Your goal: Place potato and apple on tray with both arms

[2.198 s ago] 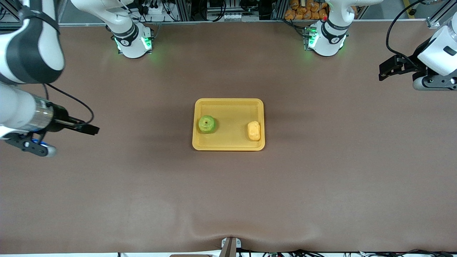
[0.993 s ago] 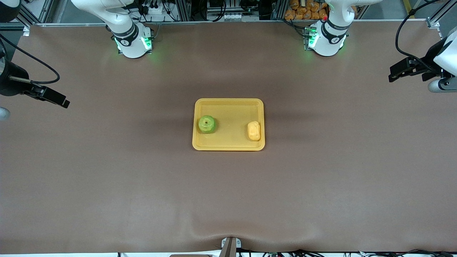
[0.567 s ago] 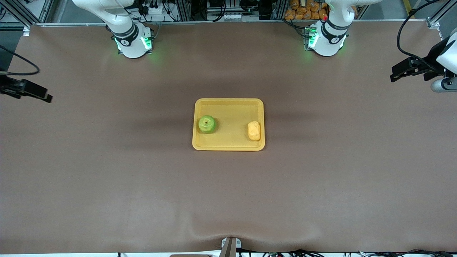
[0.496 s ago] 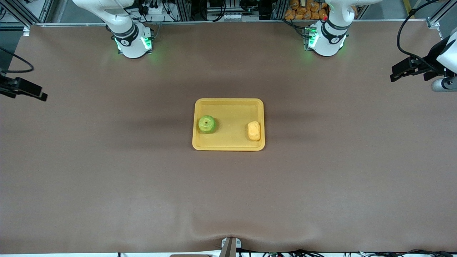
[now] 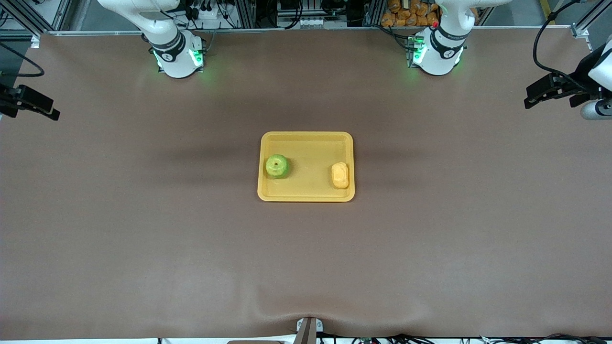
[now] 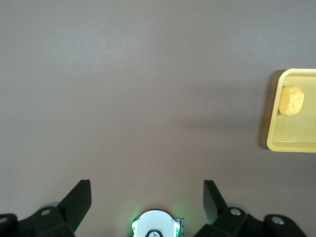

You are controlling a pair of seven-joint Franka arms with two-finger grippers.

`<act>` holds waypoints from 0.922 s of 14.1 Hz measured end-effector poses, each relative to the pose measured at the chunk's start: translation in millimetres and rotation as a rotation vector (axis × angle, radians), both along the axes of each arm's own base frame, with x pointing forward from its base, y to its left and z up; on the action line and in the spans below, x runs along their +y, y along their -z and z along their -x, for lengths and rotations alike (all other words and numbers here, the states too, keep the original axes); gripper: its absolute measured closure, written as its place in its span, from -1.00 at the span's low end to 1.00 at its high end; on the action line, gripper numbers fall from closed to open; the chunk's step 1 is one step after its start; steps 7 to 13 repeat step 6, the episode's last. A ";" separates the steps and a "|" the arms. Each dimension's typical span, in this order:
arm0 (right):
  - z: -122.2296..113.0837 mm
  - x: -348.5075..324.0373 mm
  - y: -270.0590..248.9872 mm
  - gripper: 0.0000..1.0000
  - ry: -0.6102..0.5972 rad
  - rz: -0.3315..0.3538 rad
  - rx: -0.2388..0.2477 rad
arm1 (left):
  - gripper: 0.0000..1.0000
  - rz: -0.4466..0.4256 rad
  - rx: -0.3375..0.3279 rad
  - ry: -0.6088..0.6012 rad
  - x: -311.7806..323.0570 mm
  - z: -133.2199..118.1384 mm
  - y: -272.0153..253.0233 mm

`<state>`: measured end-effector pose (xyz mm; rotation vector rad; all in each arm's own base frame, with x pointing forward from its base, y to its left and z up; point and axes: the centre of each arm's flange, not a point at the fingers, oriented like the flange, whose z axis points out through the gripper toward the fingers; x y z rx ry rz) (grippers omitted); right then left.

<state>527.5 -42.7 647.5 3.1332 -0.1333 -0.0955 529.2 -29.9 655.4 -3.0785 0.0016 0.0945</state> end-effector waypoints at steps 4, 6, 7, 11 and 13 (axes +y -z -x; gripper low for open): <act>0.7 -2.1 -0.3 -1.00 -0.005 0.024 -0.011 | -1.00 0.000 -0.001 0.000 0.0 0.0 -0.3; 0.3 -0.3 -0.5 -1.00 -0.012 0.024 -0.013 | -1.00 0.000 -0.001 0.000 0.0 0.0 -0.4; 0.3 -0.3 -0.5 -1.00 -0.012 0.024 -0.013 | -1.00 0.000 -0.001 0.000 0.0 0.0 -0.4; 0.3 -0.3 -0.5 -1.00 -0.012 0.024 -0.013 | -1.00 0.000 -0.001 0.000 0.0 0.0 -0.4; 0.3 -0.3 -0.5 -1.00 -0.012 0.024 -0.013 | -1.00 0.000 -0.001 0.000 0.0 0.0 -0.4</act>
